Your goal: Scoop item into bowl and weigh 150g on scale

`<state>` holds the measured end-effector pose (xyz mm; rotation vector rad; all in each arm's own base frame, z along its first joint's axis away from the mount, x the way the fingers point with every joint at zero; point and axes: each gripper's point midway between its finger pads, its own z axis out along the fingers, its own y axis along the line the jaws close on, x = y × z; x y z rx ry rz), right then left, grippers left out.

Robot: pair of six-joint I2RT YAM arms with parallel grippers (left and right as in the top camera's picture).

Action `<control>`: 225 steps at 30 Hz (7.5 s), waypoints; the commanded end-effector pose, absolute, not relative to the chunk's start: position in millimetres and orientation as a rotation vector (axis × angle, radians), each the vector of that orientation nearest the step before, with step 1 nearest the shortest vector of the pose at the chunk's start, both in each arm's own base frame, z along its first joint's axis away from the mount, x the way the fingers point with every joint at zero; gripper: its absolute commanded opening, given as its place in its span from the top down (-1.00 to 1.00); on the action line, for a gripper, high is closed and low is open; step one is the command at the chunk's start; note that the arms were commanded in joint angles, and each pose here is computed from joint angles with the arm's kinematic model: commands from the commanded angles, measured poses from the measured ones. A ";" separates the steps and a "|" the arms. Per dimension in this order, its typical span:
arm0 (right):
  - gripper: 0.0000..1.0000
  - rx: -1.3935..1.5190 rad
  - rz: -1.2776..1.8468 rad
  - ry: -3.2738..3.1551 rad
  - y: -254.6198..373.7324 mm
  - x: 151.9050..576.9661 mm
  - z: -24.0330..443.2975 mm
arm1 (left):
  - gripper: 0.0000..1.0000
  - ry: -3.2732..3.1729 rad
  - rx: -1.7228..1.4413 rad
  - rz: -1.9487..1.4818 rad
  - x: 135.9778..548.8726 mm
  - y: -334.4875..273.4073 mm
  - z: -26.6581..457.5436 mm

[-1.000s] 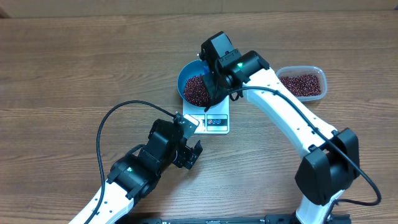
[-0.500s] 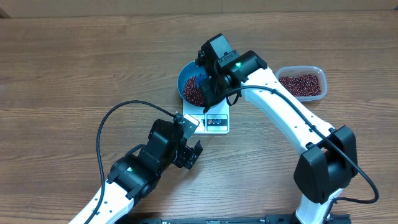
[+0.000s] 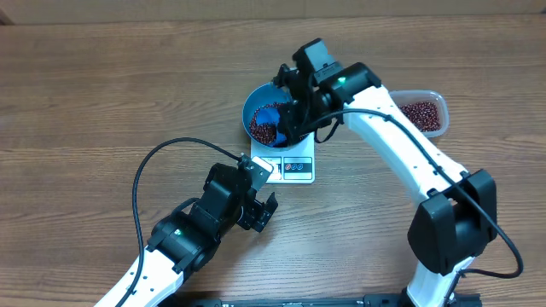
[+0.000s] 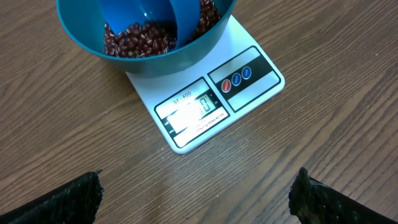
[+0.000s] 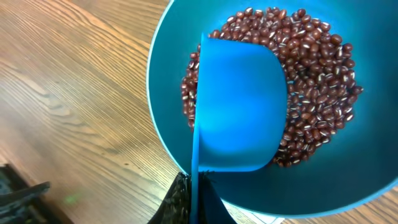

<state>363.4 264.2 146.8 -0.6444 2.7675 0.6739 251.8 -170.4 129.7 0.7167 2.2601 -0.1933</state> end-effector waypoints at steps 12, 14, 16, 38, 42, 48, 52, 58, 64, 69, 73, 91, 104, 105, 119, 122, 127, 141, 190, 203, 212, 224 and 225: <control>0.92 -0.550 0.782 2.652 243.4 387.7 190.2 | -0.99 2.272 0.708 -0.178 252.3 -167.2 125.5; 0.93 -0.542 0.795 2.639 241.3 389.8 195.6 | -0.99 2.273 0.707 -0.178 252.3 -167.2 125.5; 0.92 -0.536 0.852 2.611 241.0 392.0 205.9 | -0.99 2.273 0.707 -0.178 252.3 -167.2 125.5; 0.92 -0.509 0.741 2.551 213.3 387.6 242.6 | -0.99 2.273 0.707 -0.178 252.3 -167.2 125.5; 0.92 -0.497 0.677 2.555 205.5 387.8 244.1 | -0.99 2.272 0.708 -0.178 252.3 -167.2 125.5; 0.92 -0.521 0.605 2.541 199.3 388.5 246.5 | -1.00 2.273 0.707 -0.178 252.3 -167.2 125.5; 0.92 -0.537 0.558 2.537 199.1 388.6 246.1 | -0.99 2.273 0.707 -0.178 252.3 -167.2 125.5; 0.92 -0.584 0.443 2.532 203.6 386.9 242.3 | -0.99 2.272 0.708 -0.178 252.3 -167.2 125.5; 0.93 -0.604 0.348 2.527 207.0 385.7 240.1 | -0.99 2.272 0.708 -0.178 252.3 -167.2 125.5; 0.92 -0.599 0.332 2.527 205.1 386.7 239.8 | -0.99 2.273 0.707 -0.178 252.3 -167.2 125.5; 0.92 -0.595 0.316 2.528 203.3 387.6 239.6 | -0.99 2.272 0.708 -0.178 252.3 -167.2 125.5; 0.93 -0.580 0.286 2.537 199.8 387.8 238.2 | -0.99 2.272 0.708 -0.178 252.3 -167.2 125.5; 0.92 -0.593 0.293 2.544 202.9 384.2 237.2 | -0.99 2.272 0.708 -0.178 252.3 -167.2 125.5; 0.93 -0.604 0.293 2.544 205.6 382.1 236.9 | -0.99 2.272 0.708 -0.178 252.3 -167.2 125.5; 0.92 -0.633 0.229 2.520 215.1 380.0 237.7 | -0.99 2.272 0.708 -0.178 252.3 -167.2 125.6; 0.93 -0.633 0.229 2.519 215.1 380.0 237.9 | -0.99 2.272 0.708 -0.178 252.3 -167.2 125.5; 0.93 -0.632 0.230 2.524 214.9 379.4 237.3 | -0.99 2.272 0.708 -0.178 252.3 -167.2 125.5; 0.93 -0.617 0.260 2.534 217.5 377.3 237.1 | -0.99 2.272 0.708 -0.178 252.3 -167.2 125.5; 0.93 0.189 0.357 2.576 13.1 412.3 257.7 | -0.99 2.272 0.708 -0.178 252.3 -167.2 125.5; 0.93 0.263 -0.162 2.634 -50.7 396.1 247.9 | -0.99 2.272 0.708 -0.178 252.3 -167.2 125.5; 0.92 0.246 -0.288 2.634 -54.3 392.9 249.4 | -0.99 2.273 0.707 -0.178 252.3 -167.2 125.5; 0.92 0.161 -0.620 2.567 -37.7 389.1 262.7 | -0.99 2.272 0.708 -0.178 252.3 -167.2 125.5; 0.92 0.180 -0.620 2.561 -38.3 389.1 263.1 | -0.99 2.272 0.708 -0.178 252.3 -167.2 125.5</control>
